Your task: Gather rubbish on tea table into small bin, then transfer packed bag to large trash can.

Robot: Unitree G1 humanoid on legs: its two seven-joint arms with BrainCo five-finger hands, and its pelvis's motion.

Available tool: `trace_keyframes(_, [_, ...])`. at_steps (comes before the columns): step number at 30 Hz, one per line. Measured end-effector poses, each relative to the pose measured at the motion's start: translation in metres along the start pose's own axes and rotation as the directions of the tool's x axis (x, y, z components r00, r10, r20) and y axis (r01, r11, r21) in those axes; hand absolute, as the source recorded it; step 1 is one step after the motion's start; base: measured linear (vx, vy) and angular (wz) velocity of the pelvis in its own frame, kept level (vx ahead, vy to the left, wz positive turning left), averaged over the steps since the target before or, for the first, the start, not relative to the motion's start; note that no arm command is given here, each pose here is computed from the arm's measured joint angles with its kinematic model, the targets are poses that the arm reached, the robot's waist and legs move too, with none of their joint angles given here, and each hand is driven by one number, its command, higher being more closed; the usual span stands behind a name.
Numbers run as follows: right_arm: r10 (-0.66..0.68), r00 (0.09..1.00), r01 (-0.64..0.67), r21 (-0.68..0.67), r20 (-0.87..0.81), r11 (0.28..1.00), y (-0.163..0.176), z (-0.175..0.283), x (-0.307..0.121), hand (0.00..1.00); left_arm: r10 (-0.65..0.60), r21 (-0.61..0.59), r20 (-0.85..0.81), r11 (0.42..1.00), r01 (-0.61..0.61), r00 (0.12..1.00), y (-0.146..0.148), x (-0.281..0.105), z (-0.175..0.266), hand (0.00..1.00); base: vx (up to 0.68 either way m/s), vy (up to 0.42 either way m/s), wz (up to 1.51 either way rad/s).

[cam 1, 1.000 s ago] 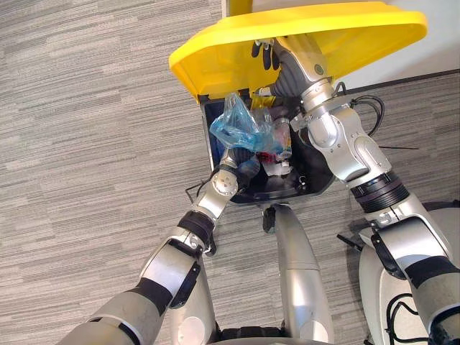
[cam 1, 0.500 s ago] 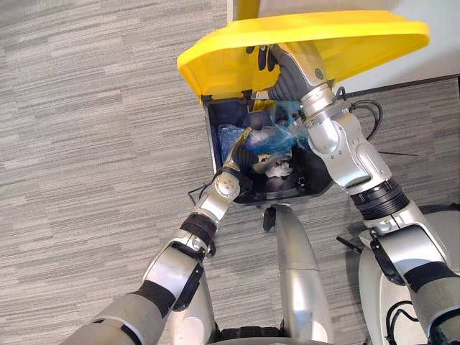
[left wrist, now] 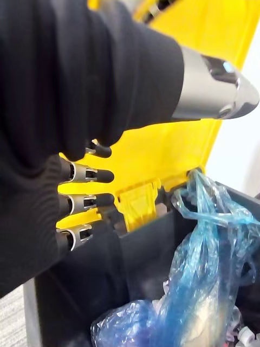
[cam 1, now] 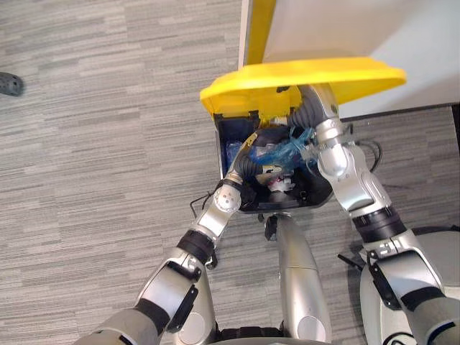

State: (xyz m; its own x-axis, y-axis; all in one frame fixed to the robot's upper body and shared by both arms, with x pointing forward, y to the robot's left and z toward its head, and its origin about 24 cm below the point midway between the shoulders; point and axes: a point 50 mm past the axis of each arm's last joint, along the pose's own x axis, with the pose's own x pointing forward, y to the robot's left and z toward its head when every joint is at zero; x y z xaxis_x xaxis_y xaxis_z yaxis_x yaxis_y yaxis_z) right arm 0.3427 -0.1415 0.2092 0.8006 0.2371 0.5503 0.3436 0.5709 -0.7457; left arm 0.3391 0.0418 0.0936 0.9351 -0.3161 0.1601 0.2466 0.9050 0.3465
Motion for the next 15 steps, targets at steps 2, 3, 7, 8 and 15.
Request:
trace_keyframes(2, [0.039, 0.996, -0.039, 0.009, -0.080, 0.999, 0.010, -0.018, -0.018, 0.00, 0.013, -0.025, -0.035, 1.000, -0.014, 0.999, 0.006, -0.012, -0.015, 0.00, 0.03, -0.052, 0.20])
trace_keyframes(3, [0.058, 0.993, -0.058, 0.011, -0.106, 0.998, 0.014, -0.023, -0.024, 0.00, 0.022, -0.024, -0.052, 0.999, -0.023, 0.998, 0.010, -0.018, -0.022, 0.00, 0.02, -0.059, 0.19])
trace_keyframes(7, [0.154, 0.946, -0.152, 0.031, -0.284, 0.988, 0.036, -0.061, -0.062, 0.00, 0.054, -0.058, -0.135, 0.996, -0.062, 0.989, 0.034, -0.060, -0.056, 0.00, 0.04, -0.052, 0.22])
trace_keyframes(8, [0.164, 0.936, -0.160, 0.040, -0.310, 0.986, 0.038, -0.066, -0.069, 0.00, 0.068, -0.074, -0.150, 0.994, -0.079, 0.986, 0.037, -0.067, -0.061, 0.00, 0.04, -0.027, 0.19])
trace_keyframes(15, [0.389, 0.785, -0.327, 0.211, -0.482, 0.921, 0.090, -0.082, -0.147, 0.00, 0.119, -0.175, -0.411, 0.963, -0.206, 0.904, 0.047, -0.157, -0.119, 0.00, 0.06, -0.018, 0.15])
